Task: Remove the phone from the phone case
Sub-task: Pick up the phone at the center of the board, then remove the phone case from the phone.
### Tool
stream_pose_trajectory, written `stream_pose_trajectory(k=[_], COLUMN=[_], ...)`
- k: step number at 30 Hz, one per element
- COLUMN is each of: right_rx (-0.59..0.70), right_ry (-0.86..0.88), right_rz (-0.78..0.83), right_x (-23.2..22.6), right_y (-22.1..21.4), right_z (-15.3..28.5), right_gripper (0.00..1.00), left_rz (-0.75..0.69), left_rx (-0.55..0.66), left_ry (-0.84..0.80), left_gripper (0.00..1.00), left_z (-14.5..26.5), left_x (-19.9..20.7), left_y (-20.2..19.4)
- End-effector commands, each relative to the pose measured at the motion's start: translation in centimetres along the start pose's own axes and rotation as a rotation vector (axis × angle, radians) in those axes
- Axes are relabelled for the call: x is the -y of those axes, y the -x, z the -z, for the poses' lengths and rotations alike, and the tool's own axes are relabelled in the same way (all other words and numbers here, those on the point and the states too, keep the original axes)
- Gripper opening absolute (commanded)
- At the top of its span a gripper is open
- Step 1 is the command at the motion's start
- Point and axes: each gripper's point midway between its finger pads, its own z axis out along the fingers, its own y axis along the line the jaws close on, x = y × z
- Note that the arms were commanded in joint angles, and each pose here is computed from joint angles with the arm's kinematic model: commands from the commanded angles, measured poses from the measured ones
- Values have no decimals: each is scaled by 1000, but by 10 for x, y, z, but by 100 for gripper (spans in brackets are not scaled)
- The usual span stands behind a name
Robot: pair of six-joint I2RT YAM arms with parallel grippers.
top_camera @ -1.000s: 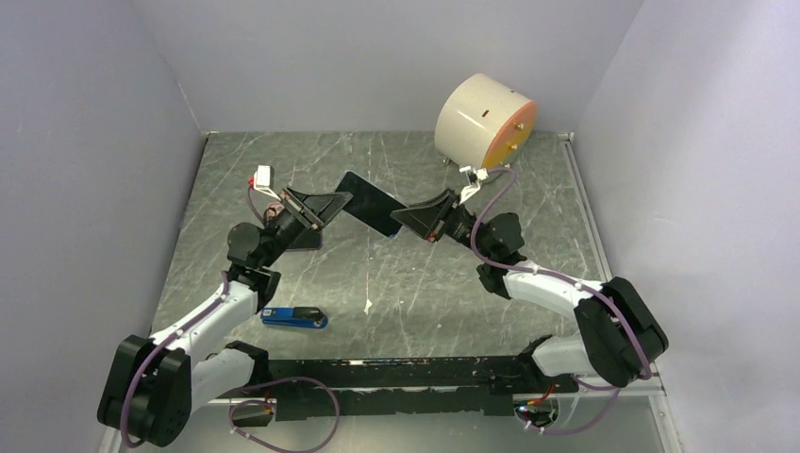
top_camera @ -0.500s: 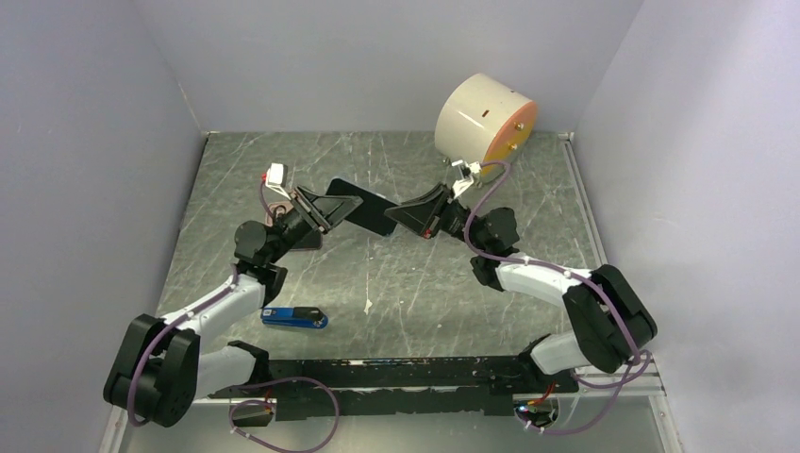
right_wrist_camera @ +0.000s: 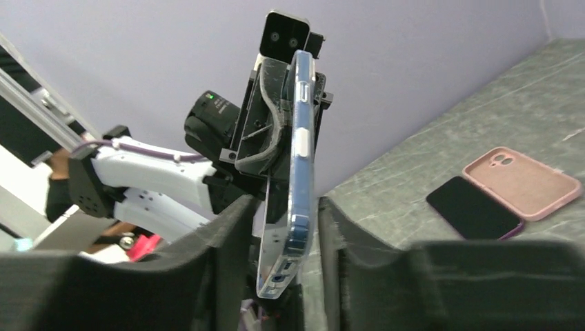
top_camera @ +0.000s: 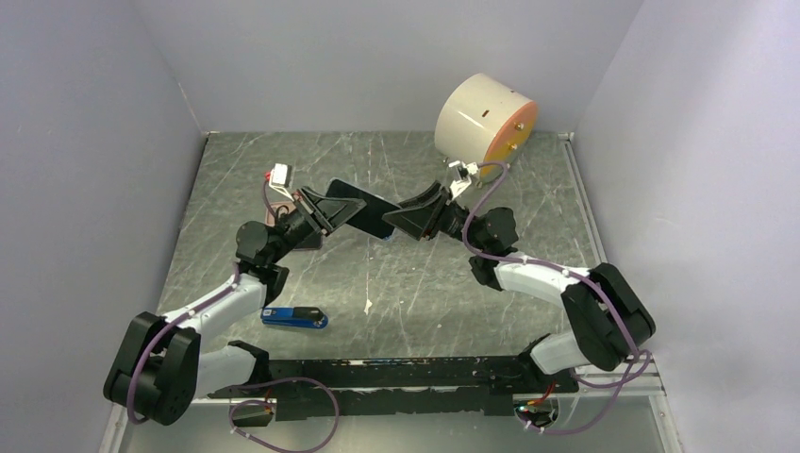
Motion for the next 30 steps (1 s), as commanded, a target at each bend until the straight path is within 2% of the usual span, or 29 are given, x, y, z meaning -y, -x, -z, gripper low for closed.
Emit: stream_pose_trajectory(k=[1, 5, 13, 26, 30], right_rx=[6, -70, -148, -161, -158], right_ry=[60, 53, 115, 153, 155], right_rz=[189, 243, 312, 360, 377], right_x=[-19, -15, -18, -15, -13], right_y=[6, -8, -25, -26, -24], right_z=[6, 13, 20, 13, 11], right_gripper=[49, 56, 57, 41, 32], left_rz=[-17, -10, 15, 63, 70], left_rx=[59, 85, 98, 59, 40], left_ry=[-54, -37, -26, -14, -14], left_gripper=[3, 3, 3, 3, 3], left_z=[-5, -5, -8, -13, -15], left_x=[25, 25, 25, 18, 17], left_y=[15, 21, 26, 21, 18])
